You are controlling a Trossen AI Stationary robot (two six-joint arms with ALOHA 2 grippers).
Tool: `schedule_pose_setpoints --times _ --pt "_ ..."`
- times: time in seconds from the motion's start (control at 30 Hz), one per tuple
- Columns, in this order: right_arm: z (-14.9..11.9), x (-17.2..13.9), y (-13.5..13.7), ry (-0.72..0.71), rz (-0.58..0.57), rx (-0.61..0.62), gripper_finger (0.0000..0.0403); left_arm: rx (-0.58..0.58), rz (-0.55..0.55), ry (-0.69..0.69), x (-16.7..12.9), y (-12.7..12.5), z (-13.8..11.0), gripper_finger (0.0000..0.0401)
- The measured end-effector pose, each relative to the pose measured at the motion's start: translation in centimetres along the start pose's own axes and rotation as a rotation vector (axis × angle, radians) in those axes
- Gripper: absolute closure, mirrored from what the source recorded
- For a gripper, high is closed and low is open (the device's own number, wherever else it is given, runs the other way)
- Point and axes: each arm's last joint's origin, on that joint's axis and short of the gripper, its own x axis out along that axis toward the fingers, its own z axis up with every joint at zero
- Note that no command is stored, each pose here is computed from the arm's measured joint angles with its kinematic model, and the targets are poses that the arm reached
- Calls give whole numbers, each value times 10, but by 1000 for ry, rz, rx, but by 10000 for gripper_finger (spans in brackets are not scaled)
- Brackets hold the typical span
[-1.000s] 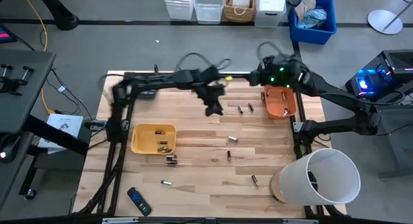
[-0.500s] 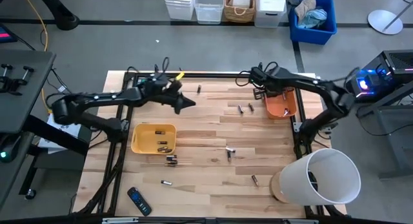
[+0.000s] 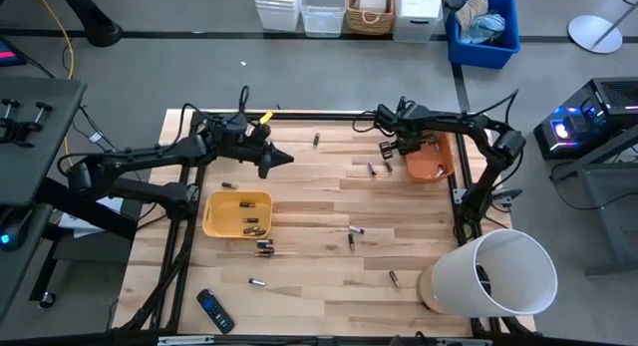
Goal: Sort batteries
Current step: Adjust the orange bin, then put the silver battery into the orange bin
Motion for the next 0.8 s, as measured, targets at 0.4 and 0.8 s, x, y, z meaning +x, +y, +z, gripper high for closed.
schedule_pose_setpoints --times 0.4,0.8 --pt "-1 -7 27 -41 223 76 403 44 34 26 0 2 -3 401" --pt "-10 -73 -26 -241 308 186 403 245 87 38 47 4 -18 401"
